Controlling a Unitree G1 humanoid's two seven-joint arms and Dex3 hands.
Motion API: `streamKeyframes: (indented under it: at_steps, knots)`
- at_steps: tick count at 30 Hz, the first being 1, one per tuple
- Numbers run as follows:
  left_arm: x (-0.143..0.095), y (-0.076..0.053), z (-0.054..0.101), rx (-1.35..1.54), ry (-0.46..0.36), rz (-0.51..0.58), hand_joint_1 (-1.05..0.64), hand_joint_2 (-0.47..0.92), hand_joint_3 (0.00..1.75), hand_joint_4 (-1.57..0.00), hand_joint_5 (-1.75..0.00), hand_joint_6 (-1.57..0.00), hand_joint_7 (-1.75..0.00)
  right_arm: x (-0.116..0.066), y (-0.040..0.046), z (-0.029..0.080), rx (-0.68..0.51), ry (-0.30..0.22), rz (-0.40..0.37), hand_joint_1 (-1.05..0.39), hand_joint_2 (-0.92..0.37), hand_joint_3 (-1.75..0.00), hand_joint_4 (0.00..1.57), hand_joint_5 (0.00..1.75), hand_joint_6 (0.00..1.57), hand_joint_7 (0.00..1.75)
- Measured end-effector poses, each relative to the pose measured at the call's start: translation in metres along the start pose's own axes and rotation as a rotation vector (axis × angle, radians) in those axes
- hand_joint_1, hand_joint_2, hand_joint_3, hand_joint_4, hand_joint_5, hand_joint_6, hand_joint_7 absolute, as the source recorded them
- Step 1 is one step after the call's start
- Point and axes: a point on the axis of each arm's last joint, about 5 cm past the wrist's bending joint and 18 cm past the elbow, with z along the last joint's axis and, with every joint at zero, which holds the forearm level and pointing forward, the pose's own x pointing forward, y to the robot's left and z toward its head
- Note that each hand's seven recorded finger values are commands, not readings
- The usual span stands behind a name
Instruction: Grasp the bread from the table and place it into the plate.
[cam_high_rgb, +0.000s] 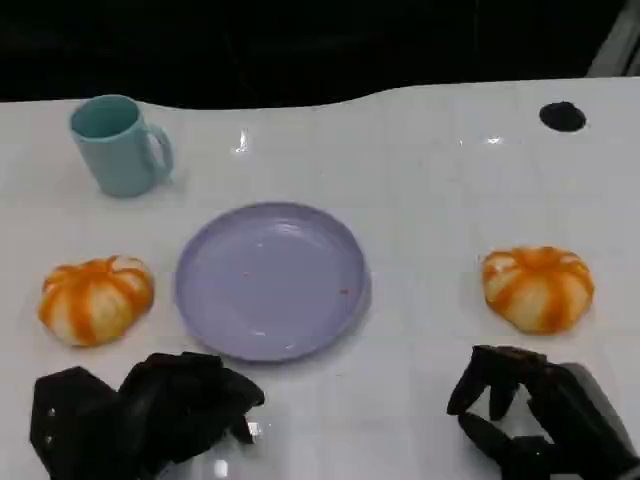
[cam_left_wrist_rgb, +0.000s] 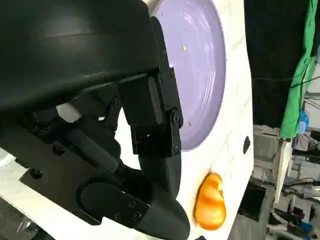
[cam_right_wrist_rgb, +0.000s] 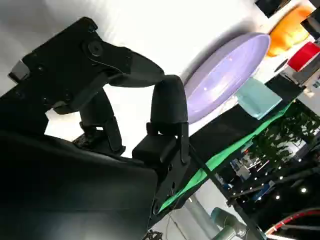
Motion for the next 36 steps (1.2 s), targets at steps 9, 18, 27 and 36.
streamKeyframes:
  at_steps: [9,18,27,36]
  knots:
    - [0.0001,0.0,0.0001,0.0,0.0,0.0,-1.05,0.67,0.2,-0.91,-1.49,-1.53,-0.38,0.0,0.0005,0.0002,0.0,-0.001,-0.001,-0.33,-0.44,-1.02,0.73,1.71,0.67,1.36]
    - [0.0003,0.0,0.0001,0.001,0.0,0.0,-1.05,0.67,0.2,-0.91,-1.49,-1.53,-0.38,0.0005,-0.0003,-0.0001,-0.007,-0.007,0.0,-0.33,-0.45,-1.0,0.73,1.71,0.67,1.36]
    - [0.0003,0.0,0.0002,0.001,0.0,-0.001,-1.05,0.68,0.19,-0.91,-1.49,-1.53,-0.38,0.0005,-0.0008,-0.0003,-0.008,-0.005,0.0,-0.33,-0.45,-0.98,0.72,1.7,0.67,1.35]
    - [0.0006,0.0,0.0002,0.0,0.0,-0.001,-1.05,0.68,0.19,-0.91,-1.5,-1.52,-0.38,0.0014,-0.0015,-0.0001,-0.009,-0.003,0.001,-0.34,-0.51,-0.95,0.68,1.55,0.74,1.06]
